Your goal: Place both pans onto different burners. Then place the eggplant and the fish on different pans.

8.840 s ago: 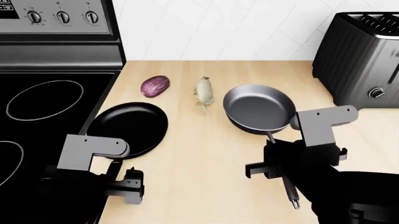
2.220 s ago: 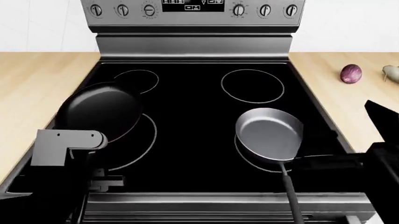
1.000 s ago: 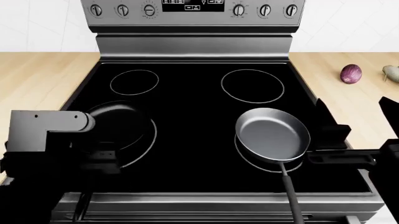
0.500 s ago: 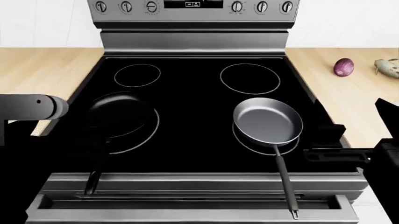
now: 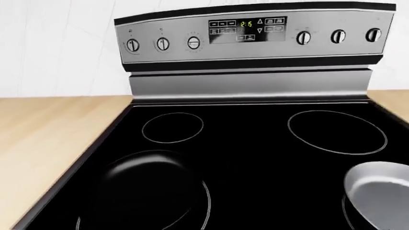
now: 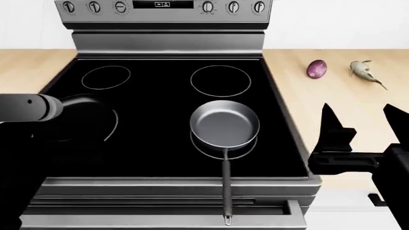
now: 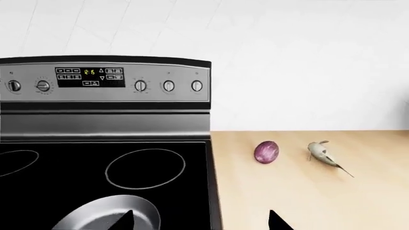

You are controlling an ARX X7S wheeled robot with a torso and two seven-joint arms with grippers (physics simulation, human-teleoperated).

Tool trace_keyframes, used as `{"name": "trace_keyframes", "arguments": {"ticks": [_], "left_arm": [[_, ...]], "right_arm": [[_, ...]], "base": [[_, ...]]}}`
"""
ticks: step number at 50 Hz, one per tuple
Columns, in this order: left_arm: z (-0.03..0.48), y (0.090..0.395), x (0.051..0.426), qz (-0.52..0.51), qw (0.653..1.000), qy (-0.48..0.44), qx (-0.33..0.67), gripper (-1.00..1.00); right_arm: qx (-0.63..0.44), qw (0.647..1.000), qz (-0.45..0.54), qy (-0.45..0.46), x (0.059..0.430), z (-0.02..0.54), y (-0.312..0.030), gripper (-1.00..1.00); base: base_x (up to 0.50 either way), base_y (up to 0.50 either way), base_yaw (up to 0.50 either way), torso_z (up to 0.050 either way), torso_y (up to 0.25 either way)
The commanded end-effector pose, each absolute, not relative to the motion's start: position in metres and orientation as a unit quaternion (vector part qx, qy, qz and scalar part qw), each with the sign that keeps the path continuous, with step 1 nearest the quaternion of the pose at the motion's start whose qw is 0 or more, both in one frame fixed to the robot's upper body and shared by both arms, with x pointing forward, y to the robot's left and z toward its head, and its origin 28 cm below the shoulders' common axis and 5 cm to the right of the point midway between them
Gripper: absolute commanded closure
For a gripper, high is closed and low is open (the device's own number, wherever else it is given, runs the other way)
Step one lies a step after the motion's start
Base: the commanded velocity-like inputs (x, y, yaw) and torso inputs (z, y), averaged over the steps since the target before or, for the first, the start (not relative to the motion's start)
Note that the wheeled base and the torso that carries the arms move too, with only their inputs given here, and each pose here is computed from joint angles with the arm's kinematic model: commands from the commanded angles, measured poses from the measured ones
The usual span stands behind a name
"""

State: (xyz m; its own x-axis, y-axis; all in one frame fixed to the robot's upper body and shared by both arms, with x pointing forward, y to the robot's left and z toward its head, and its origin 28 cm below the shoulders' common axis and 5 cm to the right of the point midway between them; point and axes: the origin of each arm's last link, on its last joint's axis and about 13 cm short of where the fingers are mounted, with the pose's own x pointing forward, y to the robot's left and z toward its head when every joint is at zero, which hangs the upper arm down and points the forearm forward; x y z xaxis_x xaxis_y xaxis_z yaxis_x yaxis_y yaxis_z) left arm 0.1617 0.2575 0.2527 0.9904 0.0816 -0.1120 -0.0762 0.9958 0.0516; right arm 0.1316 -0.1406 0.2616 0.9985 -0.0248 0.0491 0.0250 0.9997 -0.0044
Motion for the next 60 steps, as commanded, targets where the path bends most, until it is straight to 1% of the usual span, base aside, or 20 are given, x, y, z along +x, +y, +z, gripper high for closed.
{"name": "trace_keyframes", "arguments": {"ticks": [1,60], "left_arm": [[0.2577,0.2560,0.1609,0.039,0.998,0.051,0.027,-1.00],[0.2550,0.2570,0.1619,0.040,0.997,0.052,0.029,-1.00]], "right_arm": [[0.001,1.000,-0.012,-0.026,0.1323,0.2615,-0.1416,-1.00],[0.003,1.000,-0.010,-0.016,0.1394,0.2563,-0.1407,-1.00]], "base": [[0.00,-0.50,0.00,0.000,0.000],[0.00,-0.50,0.00,0.000,0.000]]}}
